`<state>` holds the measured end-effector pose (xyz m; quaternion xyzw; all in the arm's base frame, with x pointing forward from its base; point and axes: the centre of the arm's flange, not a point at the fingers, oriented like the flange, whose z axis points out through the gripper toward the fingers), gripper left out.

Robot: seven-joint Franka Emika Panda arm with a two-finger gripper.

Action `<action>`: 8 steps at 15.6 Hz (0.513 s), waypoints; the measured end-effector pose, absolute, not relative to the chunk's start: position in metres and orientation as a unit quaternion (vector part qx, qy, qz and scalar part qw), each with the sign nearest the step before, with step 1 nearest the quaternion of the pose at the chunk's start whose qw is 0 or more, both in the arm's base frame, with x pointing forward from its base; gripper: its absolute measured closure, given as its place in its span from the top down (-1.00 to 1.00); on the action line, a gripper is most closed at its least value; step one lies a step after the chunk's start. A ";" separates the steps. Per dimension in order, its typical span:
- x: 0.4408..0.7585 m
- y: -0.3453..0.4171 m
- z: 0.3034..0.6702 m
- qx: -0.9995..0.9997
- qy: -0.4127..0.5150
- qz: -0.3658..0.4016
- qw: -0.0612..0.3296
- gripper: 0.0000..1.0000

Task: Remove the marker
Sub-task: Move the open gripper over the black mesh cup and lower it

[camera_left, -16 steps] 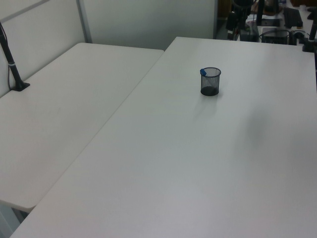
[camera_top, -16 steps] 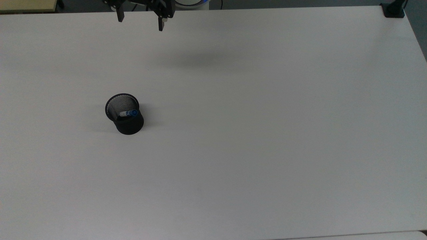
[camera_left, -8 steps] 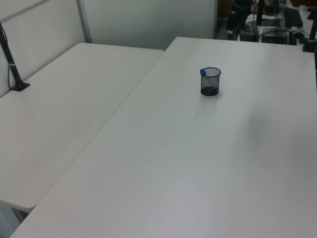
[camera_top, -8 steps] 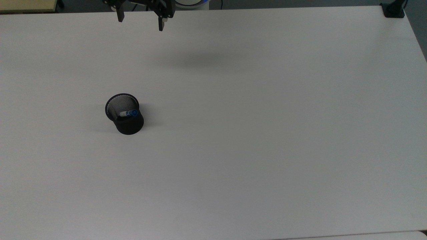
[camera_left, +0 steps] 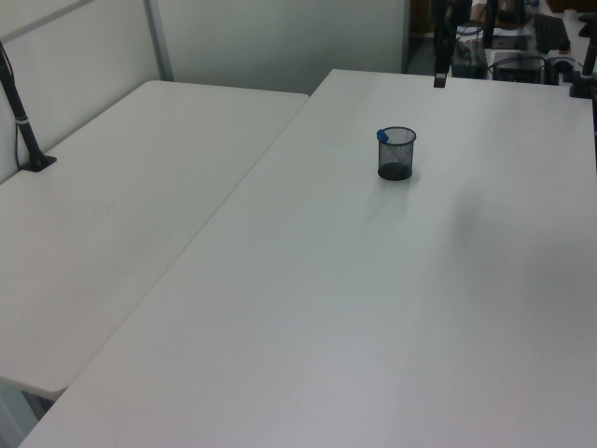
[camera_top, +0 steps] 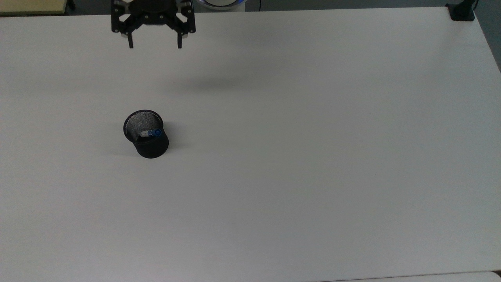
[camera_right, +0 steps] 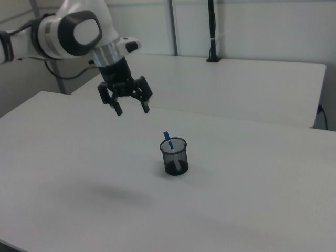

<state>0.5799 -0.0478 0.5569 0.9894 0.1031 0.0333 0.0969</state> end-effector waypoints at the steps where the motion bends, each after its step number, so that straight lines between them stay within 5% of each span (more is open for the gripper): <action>1: 0.588 -0.049 0.549 0.987 0.111 0.042 0.105 1.00; 8: 0.648 -0.059 0.484 0.970 0.147 0.136 0.136 1.00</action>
